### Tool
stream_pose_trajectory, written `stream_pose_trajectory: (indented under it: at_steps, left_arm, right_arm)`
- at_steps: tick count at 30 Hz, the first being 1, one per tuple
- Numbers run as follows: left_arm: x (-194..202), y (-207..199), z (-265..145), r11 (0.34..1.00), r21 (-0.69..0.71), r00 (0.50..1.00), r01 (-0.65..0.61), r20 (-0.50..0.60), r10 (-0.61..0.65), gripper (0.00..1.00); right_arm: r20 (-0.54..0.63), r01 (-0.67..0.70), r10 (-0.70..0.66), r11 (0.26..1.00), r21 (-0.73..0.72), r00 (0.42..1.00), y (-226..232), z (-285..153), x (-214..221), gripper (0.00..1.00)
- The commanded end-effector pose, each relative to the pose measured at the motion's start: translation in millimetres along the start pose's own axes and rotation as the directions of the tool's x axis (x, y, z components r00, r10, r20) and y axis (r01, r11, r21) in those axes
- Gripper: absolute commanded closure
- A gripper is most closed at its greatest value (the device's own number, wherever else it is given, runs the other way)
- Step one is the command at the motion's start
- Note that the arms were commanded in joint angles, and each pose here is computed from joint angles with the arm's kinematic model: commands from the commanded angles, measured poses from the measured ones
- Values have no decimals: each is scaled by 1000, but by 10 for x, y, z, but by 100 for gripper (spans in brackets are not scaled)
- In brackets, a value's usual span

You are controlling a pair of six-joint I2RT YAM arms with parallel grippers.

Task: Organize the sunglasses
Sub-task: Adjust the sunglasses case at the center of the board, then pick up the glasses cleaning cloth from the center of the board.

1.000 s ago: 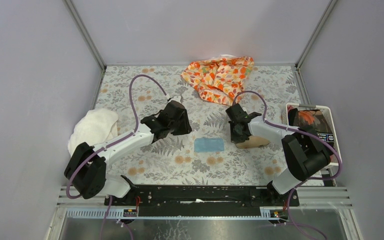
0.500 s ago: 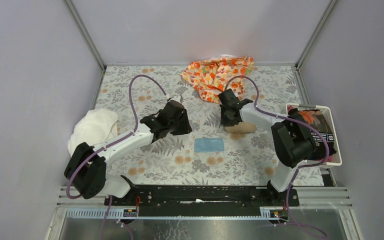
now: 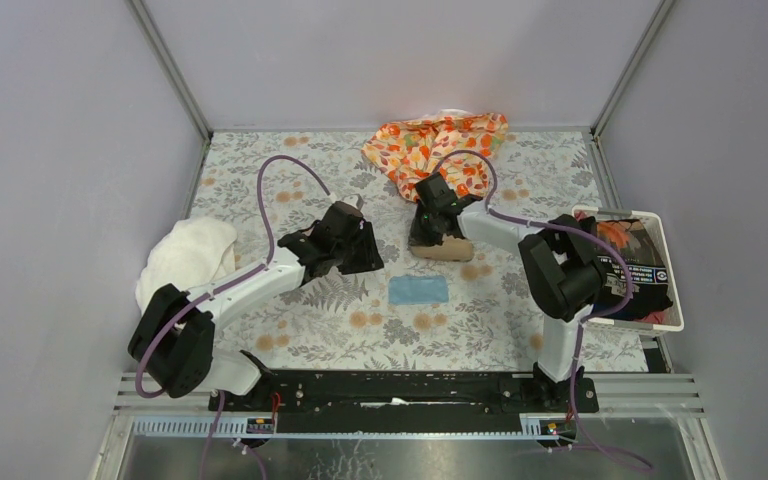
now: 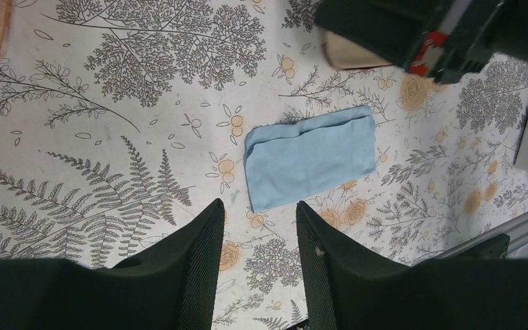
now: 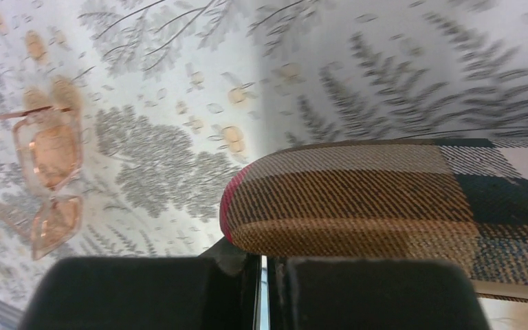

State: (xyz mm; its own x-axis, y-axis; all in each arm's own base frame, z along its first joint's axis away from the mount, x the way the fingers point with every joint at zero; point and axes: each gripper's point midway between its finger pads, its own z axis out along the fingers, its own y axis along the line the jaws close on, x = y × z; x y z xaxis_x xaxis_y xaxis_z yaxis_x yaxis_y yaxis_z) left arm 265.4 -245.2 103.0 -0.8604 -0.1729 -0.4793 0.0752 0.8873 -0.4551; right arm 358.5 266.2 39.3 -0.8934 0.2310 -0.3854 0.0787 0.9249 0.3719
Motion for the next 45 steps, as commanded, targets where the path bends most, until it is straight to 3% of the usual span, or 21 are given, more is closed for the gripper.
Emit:
stream_pose_trajectory:
  at_steps: [1, 5, 7, 10, 16, 22, 28, 35, 45]
  left_arm:
    - [19, 24, 27, 1000, 4, 1000, -7, -8, 7, 52]
    - [31, 40, 33, 1000, 0, 1000, -7, -13, 7, 52]
    - [37, 48, 35, 1000, -5, 1000, -10, -18, 10, 51]
    - [35, 53, 35, 1000, -9, 1000, -13, -19, 13, 49]
    - [23, 26, 52, 1000, -3, 1000, -11, -24, 11, 48]
    - [8, -14, 52, 1000, 9, 1000, -7, -27, 7, 48]
    - [55, -16, 113, 1000, 8, 999, 22, -48, -21, 47]
    - [330, 77, 388, 997, 9, 989, 81, -127, -80, 45]
    - [575, 218, 708, 989, -39, 969, 141, -198, -146, 46]
  right_arm:
    - [-28, -94, 91, 987, -133, 995, 614, 5, 117, 100]
    - [-36, -98, 93, 982, -163, 995, 813, 18, 171, 97]
    - [-25, -86, 82, 980, -181, 996, 860, -16, 155, 80]
    - [-7, -76, 76, 981, -179, 997, 842, -69, 139, 68]
    - [-6, -51, 50, 979, -197, 999, 845, -175, 160, 67]
    - [70, 0, 15, 979, -203, 997, 774, -523, 74, 67]
    - [176, 56, -42, 995, -79, 983, 228, -834, 46, 64]
    - [86, 53, -55, 998, 22, 995, -661, -844, 531, 58]
    - [-33, 38, -38, 999, 21, 999, -847, -632, 927, 56]
